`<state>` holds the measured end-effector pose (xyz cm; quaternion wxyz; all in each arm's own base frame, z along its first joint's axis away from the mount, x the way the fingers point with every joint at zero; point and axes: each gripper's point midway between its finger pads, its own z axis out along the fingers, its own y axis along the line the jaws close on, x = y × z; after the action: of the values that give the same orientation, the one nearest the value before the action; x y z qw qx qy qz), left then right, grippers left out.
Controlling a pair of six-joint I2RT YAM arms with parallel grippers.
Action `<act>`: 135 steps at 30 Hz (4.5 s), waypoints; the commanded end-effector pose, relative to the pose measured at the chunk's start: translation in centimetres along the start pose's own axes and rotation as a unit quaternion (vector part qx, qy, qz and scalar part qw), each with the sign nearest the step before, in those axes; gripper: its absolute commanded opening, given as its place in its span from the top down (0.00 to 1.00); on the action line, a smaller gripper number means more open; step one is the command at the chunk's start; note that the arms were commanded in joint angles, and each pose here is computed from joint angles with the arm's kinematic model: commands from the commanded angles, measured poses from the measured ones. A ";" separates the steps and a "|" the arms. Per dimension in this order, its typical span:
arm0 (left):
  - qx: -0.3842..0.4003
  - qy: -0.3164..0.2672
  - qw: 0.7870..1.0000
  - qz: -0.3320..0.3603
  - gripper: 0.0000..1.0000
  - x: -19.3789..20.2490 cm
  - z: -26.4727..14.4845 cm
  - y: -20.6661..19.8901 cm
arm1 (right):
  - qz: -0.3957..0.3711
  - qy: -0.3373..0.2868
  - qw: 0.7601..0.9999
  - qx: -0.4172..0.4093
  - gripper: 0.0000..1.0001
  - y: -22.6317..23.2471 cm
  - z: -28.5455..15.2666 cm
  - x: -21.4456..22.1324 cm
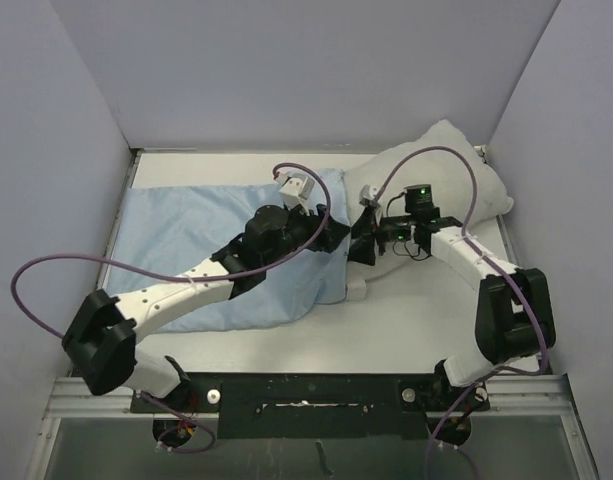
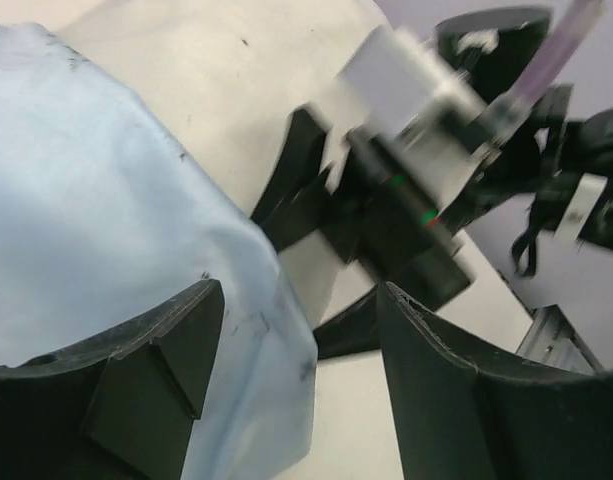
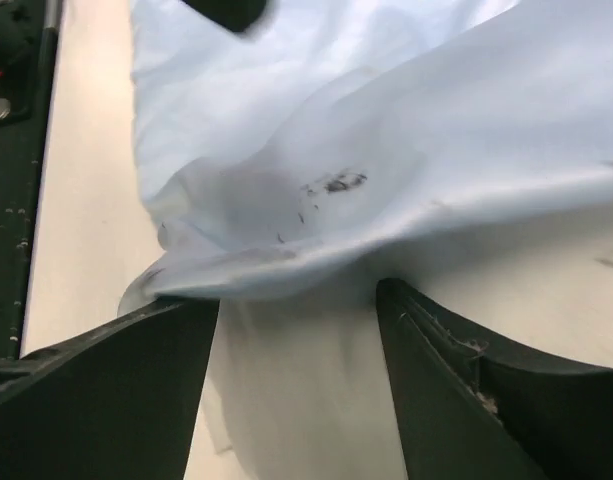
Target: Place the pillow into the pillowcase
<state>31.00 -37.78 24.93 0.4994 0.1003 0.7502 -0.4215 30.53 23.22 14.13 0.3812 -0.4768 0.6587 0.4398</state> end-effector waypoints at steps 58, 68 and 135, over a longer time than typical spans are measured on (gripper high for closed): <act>0.052 0.082 0.993 -0.065 1.00 6.3 1.8 -6.4 | 0.023 -0.190 0.980 0.052 1.00 -0.5 -3.5 -5.4; 0.059 0.064 0.994 -0.059 0.72 3.4 0.8 -5.3 | -0.133 -0.126 0.981 -0.067 0.57 3.4 -3.4 -4.5; -0.157 0.152 0.961 0.172 0.28 -5.1 -9.8 2.5 | -0.010 -0.064 0.997 0.032 1.00 0.2 -4.2 -6.2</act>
<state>29.95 -29.81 25.64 0.4252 0.2648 0.8461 -0.1821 30.43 20.92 19.91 0.4246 -0.4512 0.6406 0.4535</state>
